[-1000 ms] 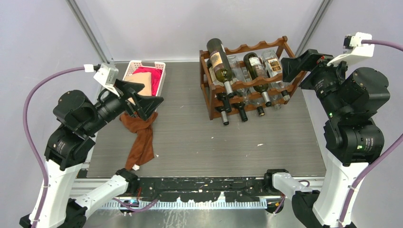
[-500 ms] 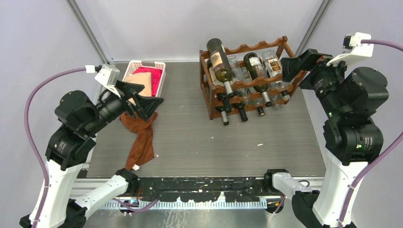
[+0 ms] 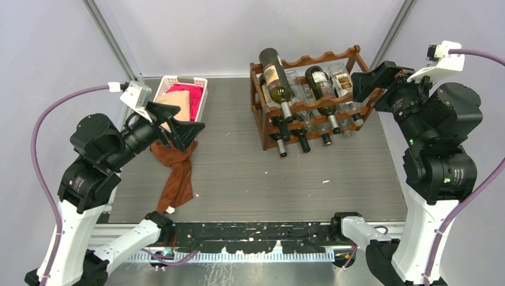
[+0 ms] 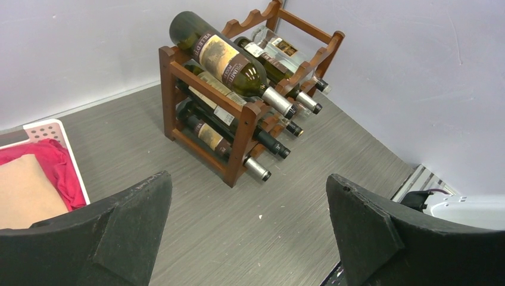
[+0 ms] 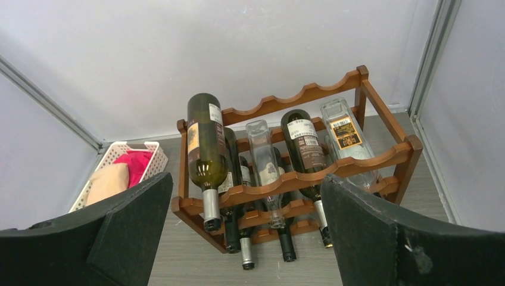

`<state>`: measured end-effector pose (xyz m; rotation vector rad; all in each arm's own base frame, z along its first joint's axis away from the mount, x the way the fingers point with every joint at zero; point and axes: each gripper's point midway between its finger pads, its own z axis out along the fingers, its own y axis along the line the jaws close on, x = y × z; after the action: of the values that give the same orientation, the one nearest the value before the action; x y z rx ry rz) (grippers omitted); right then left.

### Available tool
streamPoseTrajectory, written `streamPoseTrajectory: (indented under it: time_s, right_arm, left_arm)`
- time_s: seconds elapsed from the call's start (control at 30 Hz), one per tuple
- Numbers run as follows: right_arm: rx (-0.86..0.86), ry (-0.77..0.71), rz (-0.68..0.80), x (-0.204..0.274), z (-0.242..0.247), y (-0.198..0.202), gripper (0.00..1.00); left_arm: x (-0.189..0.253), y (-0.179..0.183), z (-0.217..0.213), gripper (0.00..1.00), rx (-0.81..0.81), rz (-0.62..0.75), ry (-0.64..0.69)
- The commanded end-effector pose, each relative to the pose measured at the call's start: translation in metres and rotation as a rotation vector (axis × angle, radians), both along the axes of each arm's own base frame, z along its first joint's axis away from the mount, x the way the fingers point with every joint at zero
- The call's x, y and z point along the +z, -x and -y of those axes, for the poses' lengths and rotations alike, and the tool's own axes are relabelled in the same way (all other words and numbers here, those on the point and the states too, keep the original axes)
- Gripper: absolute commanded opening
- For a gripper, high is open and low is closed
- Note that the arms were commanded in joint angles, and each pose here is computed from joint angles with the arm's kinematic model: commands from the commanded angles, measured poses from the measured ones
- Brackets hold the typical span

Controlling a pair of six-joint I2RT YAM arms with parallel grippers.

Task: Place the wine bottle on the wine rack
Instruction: Reset both arms

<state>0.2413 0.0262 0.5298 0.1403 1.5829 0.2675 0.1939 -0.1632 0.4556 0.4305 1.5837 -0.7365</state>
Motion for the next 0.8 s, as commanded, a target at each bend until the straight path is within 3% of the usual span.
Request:
streamPoseTrajectory:
  time_s: [0.0, 0.77]
  right_arm:
    - [-0.020, 0.000, 0.072, 0.0176, 0.0038, 0.0014, 1.00]
    - [-0.029, 0.001, 0.066, 0.0137, 0.0054, 0.0010, 1.00]
  left_arm:
    - [0.0128, 0.0015, -0.0058, 1.00, 0.018, 0.057, 0.003]
    - [0.0094, 0.0013, -0.0063, 1.00, 0.019, 0.057, -0.007]
